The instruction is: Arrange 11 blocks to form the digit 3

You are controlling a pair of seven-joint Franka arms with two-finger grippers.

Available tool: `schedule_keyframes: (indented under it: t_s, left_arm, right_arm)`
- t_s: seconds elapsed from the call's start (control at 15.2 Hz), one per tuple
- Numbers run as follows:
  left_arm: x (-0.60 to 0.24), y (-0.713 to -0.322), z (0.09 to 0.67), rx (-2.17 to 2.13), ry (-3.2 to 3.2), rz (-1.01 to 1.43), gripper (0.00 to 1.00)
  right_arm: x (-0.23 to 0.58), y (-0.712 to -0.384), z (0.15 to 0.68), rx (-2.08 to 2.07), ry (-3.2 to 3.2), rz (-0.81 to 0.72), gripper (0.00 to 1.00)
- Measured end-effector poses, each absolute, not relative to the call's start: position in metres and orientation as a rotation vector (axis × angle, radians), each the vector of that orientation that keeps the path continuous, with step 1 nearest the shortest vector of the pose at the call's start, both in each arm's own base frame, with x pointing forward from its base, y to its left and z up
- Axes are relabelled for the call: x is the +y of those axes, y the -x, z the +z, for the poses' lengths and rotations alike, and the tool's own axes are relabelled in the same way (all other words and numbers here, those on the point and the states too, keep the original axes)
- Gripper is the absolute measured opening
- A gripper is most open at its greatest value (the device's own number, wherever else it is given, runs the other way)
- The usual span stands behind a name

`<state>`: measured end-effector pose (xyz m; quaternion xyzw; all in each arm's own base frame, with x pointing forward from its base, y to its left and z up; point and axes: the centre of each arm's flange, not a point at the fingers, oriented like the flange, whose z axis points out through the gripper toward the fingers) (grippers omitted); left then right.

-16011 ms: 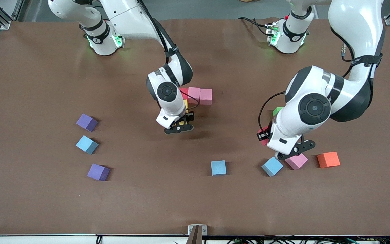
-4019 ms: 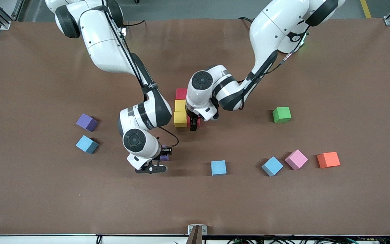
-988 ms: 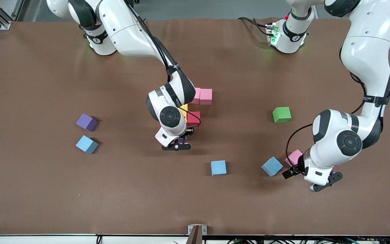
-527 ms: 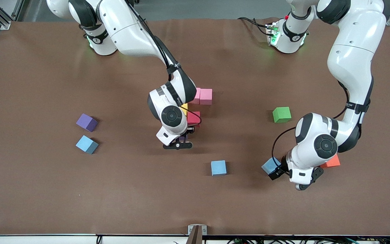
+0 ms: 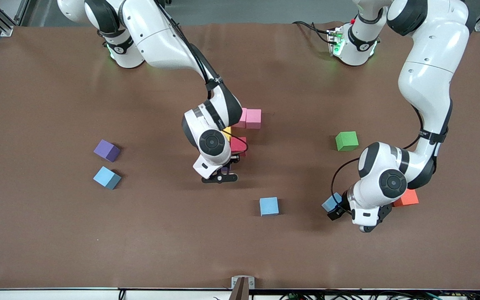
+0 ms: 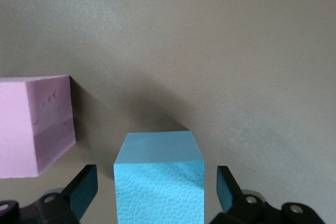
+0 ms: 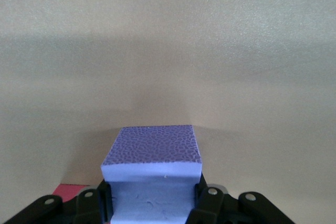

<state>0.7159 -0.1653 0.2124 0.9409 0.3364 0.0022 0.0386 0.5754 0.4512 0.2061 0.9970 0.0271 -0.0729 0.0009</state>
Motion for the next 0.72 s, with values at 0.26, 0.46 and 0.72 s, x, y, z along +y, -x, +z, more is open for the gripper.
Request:
schedule_keyframes:
  t_s: [0.26, 0.46, 0.72]
  left_arm:
    - [-0.165, -0.717, 0.203, 1.059, -2.867, 0.012, 0.9]
    - [-0.169, -0.72, 0.212, 1.125, -2.829, 0.031, 0.63]
    - [-0.192, -0.713, 0.244, 1.286, -2.772, -0.031, 0.54]
  right_arm:
    - [0.451, -0.575, 0.206, 0.084, -3.129, -0.234, 0.64]
    - [0.452, -0.579, 0.213, 0.083, -3.138, -0.216, 0.87]
    - [0.442, -0.599, 0.253, 0.062, -3.142, -0.255, 1.0]
